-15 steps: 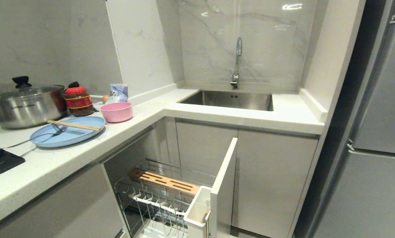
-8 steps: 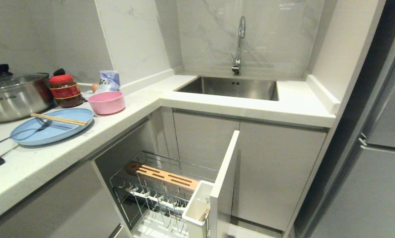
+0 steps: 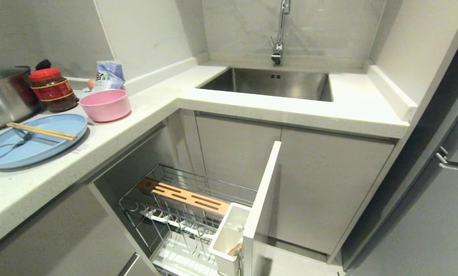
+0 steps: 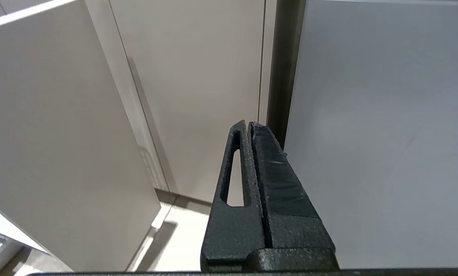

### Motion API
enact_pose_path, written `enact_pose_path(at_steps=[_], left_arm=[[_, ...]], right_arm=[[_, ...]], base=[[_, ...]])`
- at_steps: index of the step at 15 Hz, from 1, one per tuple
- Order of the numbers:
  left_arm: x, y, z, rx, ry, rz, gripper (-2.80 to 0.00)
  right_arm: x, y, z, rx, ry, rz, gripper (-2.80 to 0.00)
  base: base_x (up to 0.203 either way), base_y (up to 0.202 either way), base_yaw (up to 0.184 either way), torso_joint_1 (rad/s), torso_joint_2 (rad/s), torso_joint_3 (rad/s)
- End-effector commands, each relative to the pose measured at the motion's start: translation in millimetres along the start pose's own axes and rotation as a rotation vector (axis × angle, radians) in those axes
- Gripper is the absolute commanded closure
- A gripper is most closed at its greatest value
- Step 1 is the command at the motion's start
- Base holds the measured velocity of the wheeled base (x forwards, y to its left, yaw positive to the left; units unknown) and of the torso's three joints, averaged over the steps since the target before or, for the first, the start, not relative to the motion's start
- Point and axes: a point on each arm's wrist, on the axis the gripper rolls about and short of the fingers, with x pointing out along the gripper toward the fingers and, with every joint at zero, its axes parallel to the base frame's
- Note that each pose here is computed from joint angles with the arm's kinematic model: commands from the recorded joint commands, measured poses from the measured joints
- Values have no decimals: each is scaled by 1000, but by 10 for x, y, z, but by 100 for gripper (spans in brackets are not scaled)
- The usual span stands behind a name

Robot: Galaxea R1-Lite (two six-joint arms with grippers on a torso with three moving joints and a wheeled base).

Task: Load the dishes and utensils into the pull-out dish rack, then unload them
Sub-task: Pick up the chopsticks and place it in the cupboard

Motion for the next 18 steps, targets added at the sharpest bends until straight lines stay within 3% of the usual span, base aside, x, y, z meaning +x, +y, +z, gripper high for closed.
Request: enact_pose_path(at_steps=[1, 9, 12, 15, 17, 18], left_arm=[[11, -1, -33, 2, 14, 0, 0], [9, 0, -35, -6, 15, 6, 0], [-8, 1, 40, 33, -16, 3, 0], [-190, 12, 637, 47, -137, -1, 0], [-310, 24, 1175, 54, -174, -6, 0], [-257, 32, 1457, 54, -158, -5, 0]], right_arm=[[15, -1, -73, 0, 24, 0, 0], [15, -1, -73, 0, 24, 0, 0], [15, -1, -73, 0, 24, 0, 0], [15, -1, -73, 0, 24, 0, 0], [15, -1, -73, 0, 24, 0, 0], [15, -1, -73, 0, 24, 0, 0]], base=[[0, 0, 0, 6, -2, -192], [0, 0, 0, 2, 1, -128], [0, 0, 0, 0, 0, 0], [0, 0, 0, 0, 0, 0], [0, 0, 0, 0, 0, 0], [0, 0, 0, 0, 0, 0]])
